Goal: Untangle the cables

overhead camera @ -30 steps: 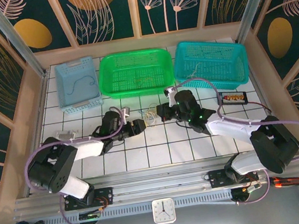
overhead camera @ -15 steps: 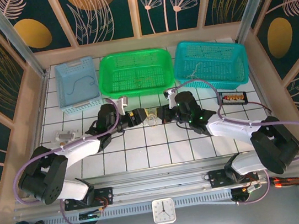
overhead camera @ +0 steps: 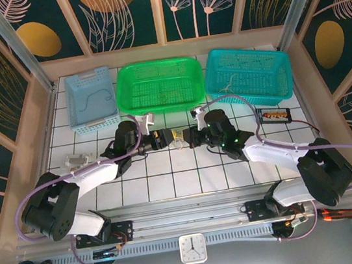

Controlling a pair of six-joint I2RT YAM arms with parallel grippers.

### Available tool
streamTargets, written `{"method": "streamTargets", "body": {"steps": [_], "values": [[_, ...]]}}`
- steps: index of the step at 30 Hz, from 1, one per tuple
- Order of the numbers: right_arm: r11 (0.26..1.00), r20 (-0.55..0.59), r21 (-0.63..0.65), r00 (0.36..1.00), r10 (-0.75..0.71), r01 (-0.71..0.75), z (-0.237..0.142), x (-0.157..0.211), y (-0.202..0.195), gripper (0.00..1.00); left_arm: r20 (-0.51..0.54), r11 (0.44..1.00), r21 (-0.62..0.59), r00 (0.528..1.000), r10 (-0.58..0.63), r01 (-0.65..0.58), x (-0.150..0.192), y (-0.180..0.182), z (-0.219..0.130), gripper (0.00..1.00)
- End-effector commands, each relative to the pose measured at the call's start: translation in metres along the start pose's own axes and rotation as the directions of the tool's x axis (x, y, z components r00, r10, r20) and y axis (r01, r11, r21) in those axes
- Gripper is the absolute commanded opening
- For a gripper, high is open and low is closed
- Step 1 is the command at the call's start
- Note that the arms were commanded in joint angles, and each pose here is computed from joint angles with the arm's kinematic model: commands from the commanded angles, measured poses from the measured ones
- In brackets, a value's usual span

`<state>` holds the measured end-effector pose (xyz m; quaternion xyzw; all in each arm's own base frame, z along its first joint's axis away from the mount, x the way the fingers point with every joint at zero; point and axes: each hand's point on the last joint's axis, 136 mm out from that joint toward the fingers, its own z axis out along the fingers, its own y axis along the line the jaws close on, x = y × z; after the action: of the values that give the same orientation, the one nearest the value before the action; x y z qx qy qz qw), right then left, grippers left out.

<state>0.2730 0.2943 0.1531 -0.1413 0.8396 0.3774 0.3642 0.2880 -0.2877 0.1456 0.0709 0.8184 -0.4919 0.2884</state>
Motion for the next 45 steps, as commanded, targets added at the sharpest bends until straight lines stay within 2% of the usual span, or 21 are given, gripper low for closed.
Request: {"method": "streamTargets", "body": {"steps": [1, 7, 14, 19, 29, 34, 35, 36, 38, 40, 41, 45], "values": [[0.999, 0.043, -0.051, 0.999, -0.012, 0.014, -0.009, -0.020, 0.023, 0.00, 0.017, 0.996, 0.061, 0.998, 0.056, -0.057, -0.011, -0.018, 0.006, 0.54], [0.997, 0.063, -0.069, 0.998, -0.023, 0.027, -0.015, -0.029, 0.033, 0.00, 0.027, 0.997, 0.043, 0.998, 0.059, -0.060, -0.013, -0.013, 0.011, 0.48], [0.998, 0.057, -0.061, 0.998, -0.023, 0.027, -0.017, -0.026, 0.032, 0.00, 0.072, 0.997, 0.037, 0.995, 0.066, -0.069, -0.026, -0.016, 0.012, 0.35], [0.999, 0.036, -0.031, 0.999, -0.017, 0.018, -0.011, -0.014, 0.020, 0.00, 0.103, 0.995, 0.041, 0.991, 0.082, -0.086, -0.036, -0.025, 0.006, 0.27], [0.997, -0.046, 0.080, 0.999, 0.013, -0.010, 0.012, 0.029, -0.022, 0.00, 0.136, 0.991, 0.074, 0.986, 0.099, -0.110, -0.047, -0.048, -0.010, 0.00], [0.995, -0.065, 0.091, 0.997, 0.035, -0.029, 0.017, 0.037, -0.029, 0.00, 0.166, 0.989, 0.100, 0.982, 0.094, -0.111, -0.055, -0.064, -0.020, 0.00], [0.996, -0.062, 0.084, 0.997, 0.036, -0.031, 0.016, 0.035, -0.028, 0.00, 0.175, 0.988, 0.107, 0.980, 0.090, -0.110, -0.059, -0.068, -0.022, 0.06], [0.996, -0.061, 0.079, 0.997, 0.036, -0.032, 0.016, 0.034, -0.026, 0.00, 0.182, 0.987, 0.115, 0.979, 0.087, -0.109, -0.061, -0.073, -0.024, 0.19], [0.996, -0.054, 0.079, 0.998, 0.032, -0.028, 0.014, 0.031, -0.024, 0.00, 0.202, 0.989, 0.111, 0.977, 0.074, -0.098, -0.068, -0.078, -0.029, 0.55], [0.996, -0.048, 0.083, 0.998, 0.027, -0.023, 0.012, 0.027, -0.023, 0.00, 0.211, 0.990, 0.108, 0.975, 0.068, -0.093, -0.074, -0.083, -0.032, 0.81], [0.996, -0.046, 0.084, 0.999, 0.027, -0.023, 0.011, 0.024, -0.022, 0.00, 0.214, 0.992, 0.099, 0.975, 0.060, -0.083, -0.077, -0.085, -0.034, 0.98], [0.997, -0.031, 0.071, 0.999, 0.044, -0.042, 0.006, 0.017, -0.017, 0.00, 0.225, 0.998, 0.059, 0.974, 0.013, -0.027, -0.094, -0.094, -0.040, 0.99]]}}
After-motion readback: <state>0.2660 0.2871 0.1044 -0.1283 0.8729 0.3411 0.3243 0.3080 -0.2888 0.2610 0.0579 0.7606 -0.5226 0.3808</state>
